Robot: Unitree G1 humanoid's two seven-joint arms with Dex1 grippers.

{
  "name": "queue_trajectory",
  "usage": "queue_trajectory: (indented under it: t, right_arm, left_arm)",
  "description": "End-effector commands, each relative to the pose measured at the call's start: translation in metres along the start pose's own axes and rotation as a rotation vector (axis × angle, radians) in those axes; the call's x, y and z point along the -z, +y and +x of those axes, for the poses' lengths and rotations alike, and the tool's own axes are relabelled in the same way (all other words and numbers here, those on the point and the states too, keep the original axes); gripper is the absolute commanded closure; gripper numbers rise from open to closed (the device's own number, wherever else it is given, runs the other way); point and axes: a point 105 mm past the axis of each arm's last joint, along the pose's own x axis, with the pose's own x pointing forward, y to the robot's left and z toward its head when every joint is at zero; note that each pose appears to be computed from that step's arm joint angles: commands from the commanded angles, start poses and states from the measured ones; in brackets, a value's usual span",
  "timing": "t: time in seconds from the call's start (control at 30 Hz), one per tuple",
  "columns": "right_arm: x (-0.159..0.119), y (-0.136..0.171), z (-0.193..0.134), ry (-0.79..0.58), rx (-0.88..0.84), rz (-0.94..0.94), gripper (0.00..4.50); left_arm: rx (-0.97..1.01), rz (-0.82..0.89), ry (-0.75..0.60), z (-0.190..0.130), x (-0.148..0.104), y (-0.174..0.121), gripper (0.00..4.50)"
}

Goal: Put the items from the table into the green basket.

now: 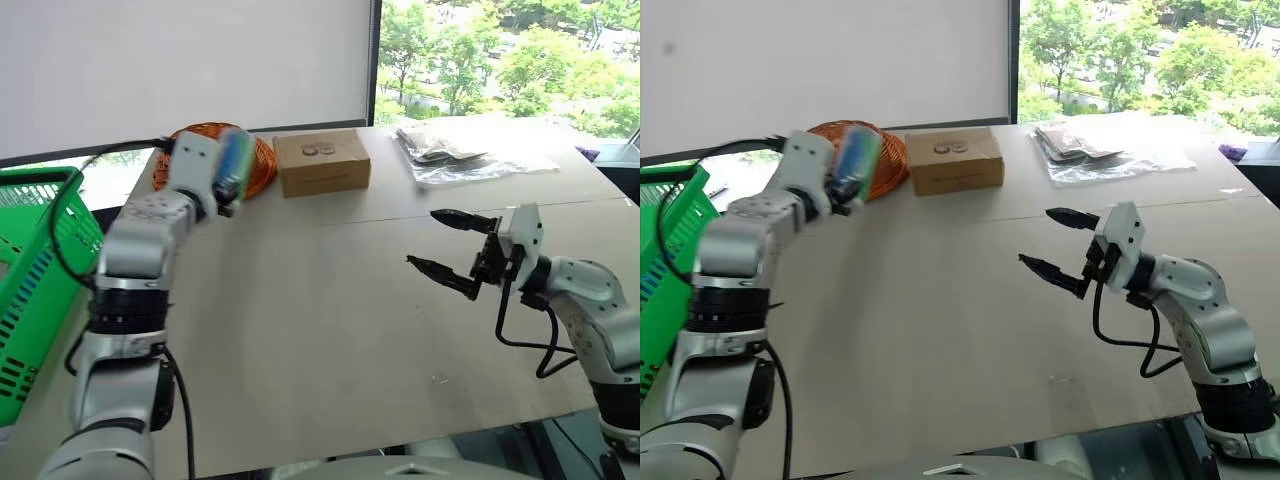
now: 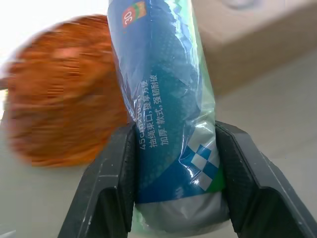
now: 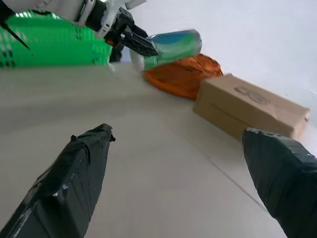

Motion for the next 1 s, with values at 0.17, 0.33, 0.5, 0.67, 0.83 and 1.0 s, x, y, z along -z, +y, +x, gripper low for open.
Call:
queue_trajectory:
  t: [0.17, 0.33, 0.5, 0.67, 0.83, 1.0]
  right_arm:
    - [-0.042, 0.005, 0.032, -0.196, -0.167, 0.052, 0.0]
    - [-0.056, 0.011, 0.043, -0.267, -0.287, 0.099, 0.0]
    - [-0.057, 0.012, 0.045, -0.262, -0.309, 0.093, 0.0]
    - [-0.051, 0.016, 0.043, -0.245, -0.292, 0.086, 0.0]
    - [-0.045, 0.015, 0.038, -0.221, -0.247, 0.085, 0.0]
    - [-0.022, 0.003, 0.023, -0.153, -0.151, 0.114, 0.0]
  left_arm:
    - [-0.414, 0.068, -0.013, -0.07, -0.006, 0.14, 2.52]
    - [-0.577, 0.093, 0.083, -0.098, 0.022, 0.193, 2.52]
    - [-0.552, 0.064, 0.093, -0.089, 0.038, 0.191, 2.52]
    - [-0.565, 0.078, 0.057, -0.08, 0.036, 0.193, 0.18]
    - [-0.511, 0.022, -0.147, -0.068, 0.0, 0.183, 0.18]
    - [-0.109, 0.035, -0.234, -0.046, 0.005, 0.099, 0.18]
